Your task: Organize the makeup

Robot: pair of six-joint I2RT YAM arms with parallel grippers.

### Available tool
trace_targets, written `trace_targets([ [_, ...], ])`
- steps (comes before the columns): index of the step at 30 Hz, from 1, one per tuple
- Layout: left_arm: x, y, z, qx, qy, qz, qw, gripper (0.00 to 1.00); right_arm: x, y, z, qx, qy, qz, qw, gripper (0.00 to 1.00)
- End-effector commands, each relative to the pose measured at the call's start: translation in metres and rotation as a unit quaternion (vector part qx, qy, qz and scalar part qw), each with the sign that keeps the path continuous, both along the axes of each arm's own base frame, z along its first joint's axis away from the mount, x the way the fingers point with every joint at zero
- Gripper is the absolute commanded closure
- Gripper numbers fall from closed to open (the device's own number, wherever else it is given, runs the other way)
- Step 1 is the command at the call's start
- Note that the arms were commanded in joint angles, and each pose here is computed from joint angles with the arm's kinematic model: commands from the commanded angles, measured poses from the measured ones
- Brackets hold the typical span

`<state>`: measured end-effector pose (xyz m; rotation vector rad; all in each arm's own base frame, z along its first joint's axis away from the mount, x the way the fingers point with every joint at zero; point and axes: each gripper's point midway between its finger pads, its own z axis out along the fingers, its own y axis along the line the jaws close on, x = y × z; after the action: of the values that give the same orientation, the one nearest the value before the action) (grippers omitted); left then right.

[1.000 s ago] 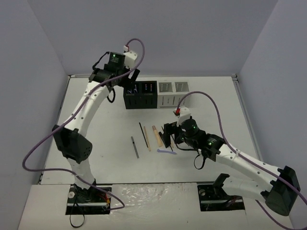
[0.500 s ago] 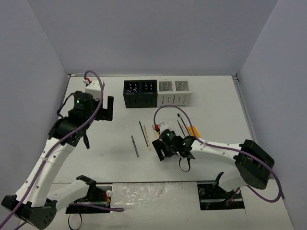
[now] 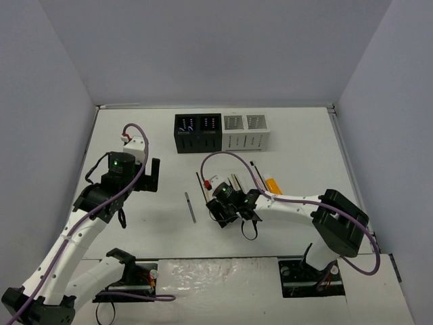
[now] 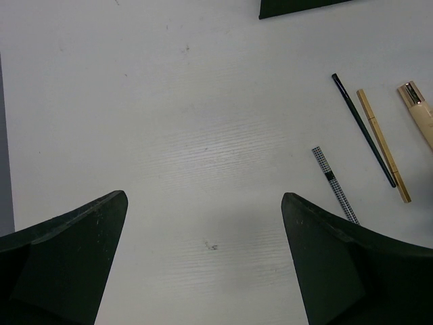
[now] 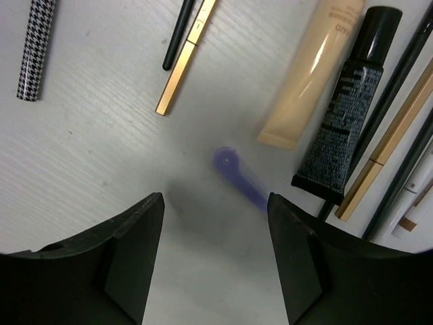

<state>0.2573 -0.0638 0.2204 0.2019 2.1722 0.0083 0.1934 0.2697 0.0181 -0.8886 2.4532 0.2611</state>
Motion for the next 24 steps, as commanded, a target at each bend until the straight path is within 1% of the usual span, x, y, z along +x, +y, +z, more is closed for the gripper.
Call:
trace_targets([
  [1, 0.013, 0.001, 0.024, -0.014, -0.04, 0.018, 0.999, 0.03, 0.009, 0.012, 0.008, -0.012, -0.015, 0.035, 0.999, 0.42],
  [7, 0.013, 0.001, 0.023, -0.016, -0.041, 0.019, 0.999, 0.03, 0.007, 0.015, -0.001, -0.019, 0.005, 0.058, 0.998, 0.46],
  [12, 0.013, 0.002, 0.022, -0.014, -0.039, 0.019, 0.999, 0.03, 0.01, 0.013, -0.005, -0.024, 0.01, 0.054, 0.998, 0.46],
  [18, 0.014, 0.001, 0.021, -0.015, -0.036, 0.017, 0.999, 0.03, 0.003, 0.014, -0.009, -0.019, 0.034, 0.053, 0.998, 0.48],
  [20, 0.015, 0.0, 0.019, -0.017, -0.033, 0.015, 0.999, 0.03, 0.0, 0.012, -0.011, -0.019, 0.04, 0.043, 0.998, 0.51],
  [22, 0.015, -0.001, 0.019, -0.018, -0.031, 0.013, 0.999, 0.03, 0.0, 0.01, -0.012, -0.021, 0.042, 0.031, 0.998, 0.55],
  [24, 0.015, -0.002, 0.018, -0.018, -0.029, 0.01, 0.999, 0.03, -0.003, 0.006, -0.015, -0.023, 0.049, 0.02, 0.998, 0.57],
])
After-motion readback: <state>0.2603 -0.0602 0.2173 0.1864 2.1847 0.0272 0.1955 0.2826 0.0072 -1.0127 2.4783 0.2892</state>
